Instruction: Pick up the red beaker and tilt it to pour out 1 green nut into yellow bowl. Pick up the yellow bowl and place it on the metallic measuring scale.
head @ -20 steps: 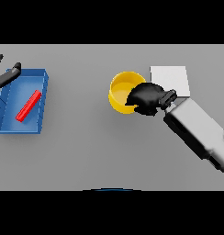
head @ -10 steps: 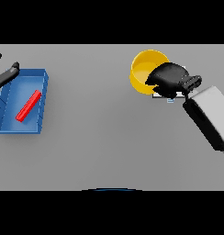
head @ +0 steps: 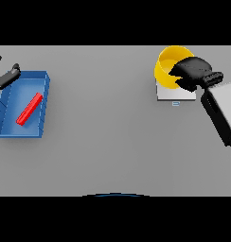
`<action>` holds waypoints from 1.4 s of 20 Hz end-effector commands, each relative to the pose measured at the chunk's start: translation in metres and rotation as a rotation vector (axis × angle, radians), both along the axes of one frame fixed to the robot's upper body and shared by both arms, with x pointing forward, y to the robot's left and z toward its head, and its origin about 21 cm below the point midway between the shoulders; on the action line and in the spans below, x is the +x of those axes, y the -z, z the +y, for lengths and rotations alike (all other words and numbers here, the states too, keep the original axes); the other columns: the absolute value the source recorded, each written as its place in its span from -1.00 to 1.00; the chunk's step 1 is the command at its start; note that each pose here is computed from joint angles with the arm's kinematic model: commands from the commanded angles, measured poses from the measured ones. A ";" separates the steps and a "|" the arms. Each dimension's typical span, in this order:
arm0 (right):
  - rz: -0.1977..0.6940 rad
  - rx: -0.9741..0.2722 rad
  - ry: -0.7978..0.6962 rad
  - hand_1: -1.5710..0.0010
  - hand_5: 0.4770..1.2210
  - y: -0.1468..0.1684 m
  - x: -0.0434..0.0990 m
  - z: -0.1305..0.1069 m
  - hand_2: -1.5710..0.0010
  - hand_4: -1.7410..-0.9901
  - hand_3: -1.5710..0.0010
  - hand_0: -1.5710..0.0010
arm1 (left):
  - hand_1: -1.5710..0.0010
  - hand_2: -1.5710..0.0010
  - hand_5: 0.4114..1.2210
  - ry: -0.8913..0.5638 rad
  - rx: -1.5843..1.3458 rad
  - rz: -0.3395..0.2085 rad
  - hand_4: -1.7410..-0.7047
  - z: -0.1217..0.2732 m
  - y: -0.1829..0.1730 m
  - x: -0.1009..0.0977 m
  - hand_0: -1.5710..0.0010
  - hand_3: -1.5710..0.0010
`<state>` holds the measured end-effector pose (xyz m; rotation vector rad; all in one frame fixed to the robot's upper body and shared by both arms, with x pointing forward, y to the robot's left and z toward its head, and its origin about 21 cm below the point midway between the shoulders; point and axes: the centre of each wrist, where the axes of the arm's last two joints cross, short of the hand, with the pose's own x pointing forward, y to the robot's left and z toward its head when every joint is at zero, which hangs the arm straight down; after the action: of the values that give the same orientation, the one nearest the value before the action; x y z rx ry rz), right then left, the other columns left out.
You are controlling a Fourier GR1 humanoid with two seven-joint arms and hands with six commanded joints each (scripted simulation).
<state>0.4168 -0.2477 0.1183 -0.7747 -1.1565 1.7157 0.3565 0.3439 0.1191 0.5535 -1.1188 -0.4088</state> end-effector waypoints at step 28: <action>0.156 0.061 0.118 0.75 -0.09 0.038 0.009 -0.022 0.80 -0.19 0.83 0.75 | 1.00 1.00 -0.16 0.012 0.010 0.028 0.75 -0.002 0.002 0.003 1.00 1.00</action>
<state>0.4254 -0.2693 0.0807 -0.6466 -1.0314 1.6057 0.3598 0.3415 0.1169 0.5484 -1.0940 -0.4314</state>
